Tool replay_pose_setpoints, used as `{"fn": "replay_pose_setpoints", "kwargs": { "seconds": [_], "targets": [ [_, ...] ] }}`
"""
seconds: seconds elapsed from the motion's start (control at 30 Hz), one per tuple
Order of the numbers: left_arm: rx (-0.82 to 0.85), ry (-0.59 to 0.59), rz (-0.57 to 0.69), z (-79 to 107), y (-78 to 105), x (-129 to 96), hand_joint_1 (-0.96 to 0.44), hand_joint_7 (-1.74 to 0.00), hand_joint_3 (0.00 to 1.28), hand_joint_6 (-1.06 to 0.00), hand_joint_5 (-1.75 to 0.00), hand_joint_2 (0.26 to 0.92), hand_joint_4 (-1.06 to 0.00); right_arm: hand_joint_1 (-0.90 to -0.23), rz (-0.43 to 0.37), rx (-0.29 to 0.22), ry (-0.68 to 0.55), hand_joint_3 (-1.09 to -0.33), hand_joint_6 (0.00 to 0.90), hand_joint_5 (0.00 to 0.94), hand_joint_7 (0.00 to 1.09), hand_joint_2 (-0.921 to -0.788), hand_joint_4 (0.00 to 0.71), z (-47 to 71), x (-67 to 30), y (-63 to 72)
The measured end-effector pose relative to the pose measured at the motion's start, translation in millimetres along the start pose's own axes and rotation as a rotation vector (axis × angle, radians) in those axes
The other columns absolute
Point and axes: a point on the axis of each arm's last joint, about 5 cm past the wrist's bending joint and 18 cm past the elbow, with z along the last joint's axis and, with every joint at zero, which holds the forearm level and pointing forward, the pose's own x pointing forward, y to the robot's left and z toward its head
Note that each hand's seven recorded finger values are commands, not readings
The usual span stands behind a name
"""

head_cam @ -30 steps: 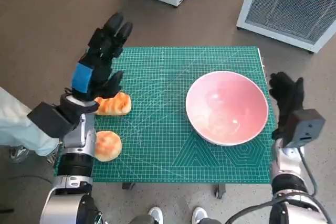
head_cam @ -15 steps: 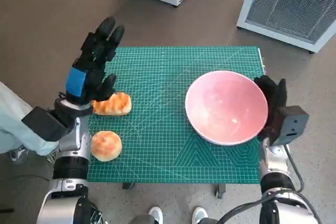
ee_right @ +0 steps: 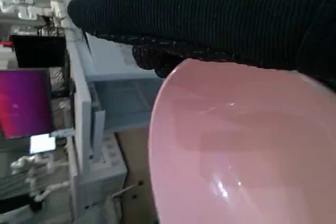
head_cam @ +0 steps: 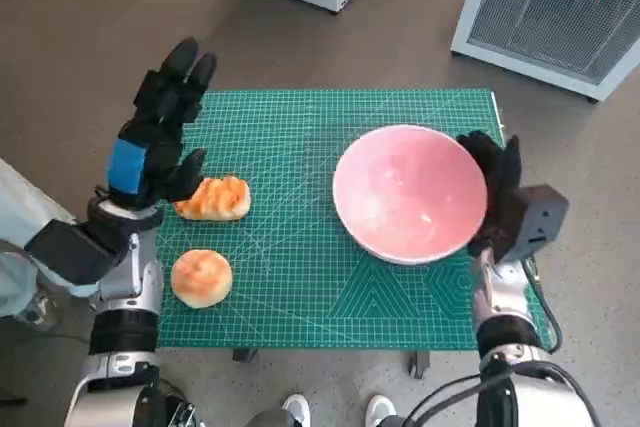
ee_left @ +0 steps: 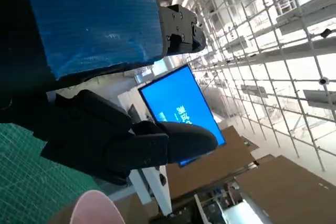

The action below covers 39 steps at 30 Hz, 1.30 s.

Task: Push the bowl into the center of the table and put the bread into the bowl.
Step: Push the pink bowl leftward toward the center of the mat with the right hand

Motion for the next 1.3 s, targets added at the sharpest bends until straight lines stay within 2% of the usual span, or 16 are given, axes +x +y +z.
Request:
{"fn": "replay_pose_setpoints", "kwargs": {
  "seconds": [0.2, 0.43, 0.77, 1.3],
  "targets": [
    [0.009, 0.009, 0.02, 2.1, 1.4, -5, -0.69, -0.25, 0.56, -0.13, -0.01, 0.921, -0.21, -0.661, 0.023, 0.03, 0.001, -0.816, 0.286, 0.001, 0.07, -0.921, 0.186, 3.1, 3.8, 10.5],
    [0.029, 0.006, 0.039, 5.5, 2.8, -11, -0.69, -0.23, 0.58, -0.1, 0.0, 0.921, -0.21, -0.679, 0.046, 0.043, -0.002, -0.807, 0.285, 0.005, 0.07, -0.921, 0.194, 6.2, 6.9, 19.7],
    [0.057, 0.012, 0.071, 9.5, 6.5, -20, -0.7, -0.23, 0.59, -0.11, 0.0, 0.921, -0.21, -0.655, 0.095, 0.056, 0.005, -0.818, 0.282, 0.001, 0.06, -0.921, 0.19, 9.3, 10.0, 34.9],
    [0.081, 0.028, 0.102, 11.6, 10.3, -30, -0.7, -0.21, 0.6, -0.11, 0.0, 0.921, -0.21, -0.699, 0.16, 0.074, 0.03, -0.778, 0.292, 0.0, 0.06, -0.921, 0.169, 10.8, 12.0, 45.8]
  ]
}}
